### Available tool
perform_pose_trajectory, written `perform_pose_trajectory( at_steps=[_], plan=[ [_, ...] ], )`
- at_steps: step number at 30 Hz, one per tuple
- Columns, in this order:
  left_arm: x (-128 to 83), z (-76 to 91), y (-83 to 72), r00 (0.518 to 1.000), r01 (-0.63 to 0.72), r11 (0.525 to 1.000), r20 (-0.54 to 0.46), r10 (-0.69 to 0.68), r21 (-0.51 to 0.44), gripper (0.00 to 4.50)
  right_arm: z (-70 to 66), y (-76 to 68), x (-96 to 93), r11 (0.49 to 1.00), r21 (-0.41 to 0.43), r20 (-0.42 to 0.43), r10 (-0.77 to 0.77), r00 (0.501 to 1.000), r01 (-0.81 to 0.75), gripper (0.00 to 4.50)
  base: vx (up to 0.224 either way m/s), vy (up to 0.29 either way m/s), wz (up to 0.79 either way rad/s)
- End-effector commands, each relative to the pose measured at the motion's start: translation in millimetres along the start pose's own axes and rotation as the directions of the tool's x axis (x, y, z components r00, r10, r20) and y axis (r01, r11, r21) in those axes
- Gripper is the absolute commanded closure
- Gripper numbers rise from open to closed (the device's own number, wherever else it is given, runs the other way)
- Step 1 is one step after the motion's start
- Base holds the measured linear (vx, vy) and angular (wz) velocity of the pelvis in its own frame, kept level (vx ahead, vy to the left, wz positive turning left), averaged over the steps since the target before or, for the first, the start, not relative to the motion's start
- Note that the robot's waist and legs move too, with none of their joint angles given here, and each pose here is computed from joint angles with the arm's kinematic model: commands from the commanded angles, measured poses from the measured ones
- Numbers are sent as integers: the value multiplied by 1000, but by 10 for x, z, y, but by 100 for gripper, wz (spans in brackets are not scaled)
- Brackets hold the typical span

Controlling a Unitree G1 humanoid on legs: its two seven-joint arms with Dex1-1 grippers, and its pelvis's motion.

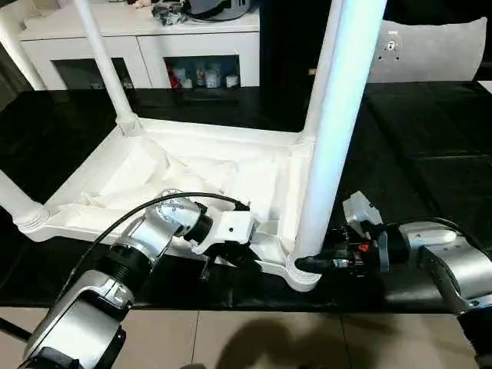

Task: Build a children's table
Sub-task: Rotate leg to tighten

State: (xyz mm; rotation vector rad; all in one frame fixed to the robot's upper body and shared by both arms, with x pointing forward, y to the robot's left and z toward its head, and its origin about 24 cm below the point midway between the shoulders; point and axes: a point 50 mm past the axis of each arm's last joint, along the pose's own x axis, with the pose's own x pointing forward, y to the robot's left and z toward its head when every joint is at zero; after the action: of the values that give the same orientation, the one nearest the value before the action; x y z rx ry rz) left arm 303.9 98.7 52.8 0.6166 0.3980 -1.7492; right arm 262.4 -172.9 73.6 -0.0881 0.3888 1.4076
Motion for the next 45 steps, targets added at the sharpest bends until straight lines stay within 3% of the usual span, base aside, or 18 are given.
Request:
perform_pose_trajectory(
  at_steps=[1,4,7,8,12,15,16,18,19,28,30,33,34,37,39,41,43,45],
  plan=[
    [35,68,32,1000,8,1000,18,-8,-5,450,77,-40,33,996,-14,45,-82,996,83,253,0,0,0],
    [12,81,118,995,-93,993,32,96,-78,450,67,-162,101,967,32,33,-254,967,253,253,0,0,0],
    [-14,106,243,971,-226,958,35,235,-176,450,73,-356,217,859,101,3,-504,864,501,254,0,0,0],
    [-14,107,247,970,-230,956,34,240,-180,450,74,-365,223,853,105,2,-515,857,512,254,0,0,0],
    [87,152,326,941,-329,909,-9,338,-254,450,125,-524,428,715,137,-3,-692,722,686,255,0,0,0],
    [170,182,370,919,-386,880,-29,394,-276,450,134,-594,510,637,181,-6,-761,649,749,255,0,0,0],
    [191,188,381,912,-400,873,-33,408,-280,450,143,-598,528,633,189,3,-765,644,751,255,0,0,0],
    [265,210,403,898,-430,855,-38,438,-291,450,180,-585,565,642,210,48,-760,648,738,255,0,0,0],
    [265,210,403,898,-430,855,-38,438,-291,450,180,-585,565,642,210,48,-760,648,738,200,0,0,0],
    [270,204,393,887,-450,850,-28,460,-276,450,193,-561,399,675,186,108,-737,668,714,135,0,0,0],
    [177,119,359,902,-426,878,-35,429,-220,450,195,-481,219,771,130,143,-637,757,624,115,0,0,0],
    [151,90,343,909,-415,885,-42,416,-210,450,188,-437,166,809,97,141,-588,797,580,99,0,0,0],
    [133,65,307,926,-375,909,-36,375,-179,450,170,-379,88,853,45,122,-521,845,520,82,0,0,0],
    [130,60,289,935,-353,921,-29,353,-163,450,162,-364,58,864,31,112,-503,857,503,57,0,0,0],
    [120,54,196,971,-237,968,-10,237,-80,450,122,-307,-40,907,-60,60,-414,908,418,57,0,0,0],
    [118,56,188,974,-227,971,-7,227,-72,450,117,-300,-48,912,-66,55,-403,914,406,57,0,0,0],
    [110,78,140,988,-156,988,18,156,-22,450,77,-244,-108,952,-68,29,-298,954,299,57,0,0,0],
    [96,80,101,995,-101,995,17,101,6,450,73,-194,-140,974,-60,21,-219,976,220,84,0,0,0]
  ],
)
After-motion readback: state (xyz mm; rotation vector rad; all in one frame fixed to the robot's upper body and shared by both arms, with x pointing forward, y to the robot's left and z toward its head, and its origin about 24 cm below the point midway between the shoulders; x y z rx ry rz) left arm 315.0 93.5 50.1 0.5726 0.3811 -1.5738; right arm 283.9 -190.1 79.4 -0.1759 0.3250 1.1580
